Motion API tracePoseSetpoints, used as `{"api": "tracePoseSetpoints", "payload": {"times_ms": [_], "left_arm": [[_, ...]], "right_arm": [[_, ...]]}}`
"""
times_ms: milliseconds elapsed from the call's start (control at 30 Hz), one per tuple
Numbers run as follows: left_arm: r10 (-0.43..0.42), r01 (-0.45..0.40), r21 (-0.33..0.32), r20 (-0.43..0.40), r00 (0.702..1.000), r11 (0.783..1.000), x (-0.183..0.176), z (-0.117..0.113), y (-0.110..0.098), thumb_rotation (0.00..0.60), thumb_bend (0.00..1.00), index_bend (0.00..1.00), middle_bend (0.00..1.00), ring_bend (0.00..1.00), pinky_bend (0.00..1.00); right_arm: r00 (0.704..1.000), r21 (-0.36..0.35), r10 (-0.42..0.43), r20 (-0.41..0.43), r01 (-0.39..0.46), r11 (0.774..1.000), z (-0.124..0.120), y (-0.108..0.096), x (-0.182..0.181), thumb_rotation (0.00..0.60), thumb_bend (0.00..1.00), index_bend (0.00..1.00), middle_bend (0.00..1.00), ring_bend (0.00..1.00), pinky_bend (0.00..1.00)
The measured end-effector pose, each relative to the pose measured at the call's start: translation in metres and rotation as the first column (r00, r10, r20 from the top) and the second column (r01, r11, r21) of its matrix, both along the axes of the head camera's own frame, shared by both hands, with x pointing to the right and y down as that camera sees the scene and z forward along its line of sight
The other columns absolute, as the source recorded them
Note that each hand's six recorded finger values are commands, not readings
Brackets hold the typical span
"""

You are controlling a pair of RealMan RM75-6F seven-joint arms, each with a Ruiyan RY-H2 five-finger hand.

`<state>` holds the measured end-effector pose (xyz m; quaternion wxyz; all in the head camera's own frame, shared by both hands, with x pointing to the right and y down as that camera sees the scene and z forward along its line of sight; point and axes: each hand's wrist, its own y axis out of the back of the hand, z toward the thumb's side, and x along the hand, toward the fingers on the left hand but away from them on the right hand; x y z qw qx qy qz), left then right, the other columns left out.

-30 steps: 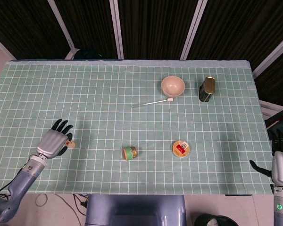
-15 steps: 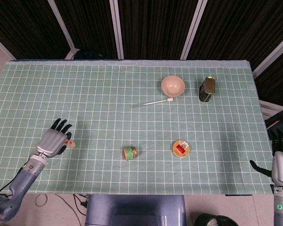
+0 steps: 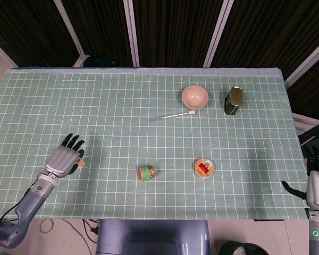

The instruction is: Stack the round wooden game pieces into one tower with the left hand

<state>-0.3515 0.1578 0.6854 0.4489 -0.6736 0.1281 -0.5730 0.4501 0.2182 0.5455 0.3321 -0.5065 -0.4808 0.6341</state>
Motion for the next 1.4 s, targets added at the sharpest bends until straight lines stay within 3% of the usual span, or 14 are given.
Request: {"api": "tracePoseSetpoints", "payload": {"times_ms": [833, 1133, 1400], "left_arm": [[0.013, -0.013, 0.017, 0.006, 1.0, 1.0, 0.001, -0.006, 0.0, 0.6, 0.34, 0.35, 0.14, 0.0, 0.0], [-0.068, 0.082, 0.124, -0.117, 0.991, 0.989, -0.006, -0.048, -0.014, 0.6, 0.31, 0.14, 0.07, 0.0, 0.0], [-0.166, 0.233, 0.251, -0.262, 0.951, 0.939, -0.047, -0.115, -0.013, 0.6, 0.31, 0.07, 0.05, 0.0, 0.0]], "right_arm": [[1.0, 0.002, 0.002, -0.007, -0.002, 1.0, 0.0, 0.0, 0.0, 0.6, 0.23, 0.05, 0.01, 0.04, 0.0], [1.0, 0.003, -0.001, -0.006, 0.001, 1.0, 0.0, 0.0, 0.0, 0.6, 0.23, 0.05, 0.01, 0.04, 0.0], [1.0, 0.008, -0.028, 0.007, 0.028, 1.0, -0.001, -0.001, -0.004, 0.6, 0.23, 0.05, 0.01, 0.04, 0.0]]}}
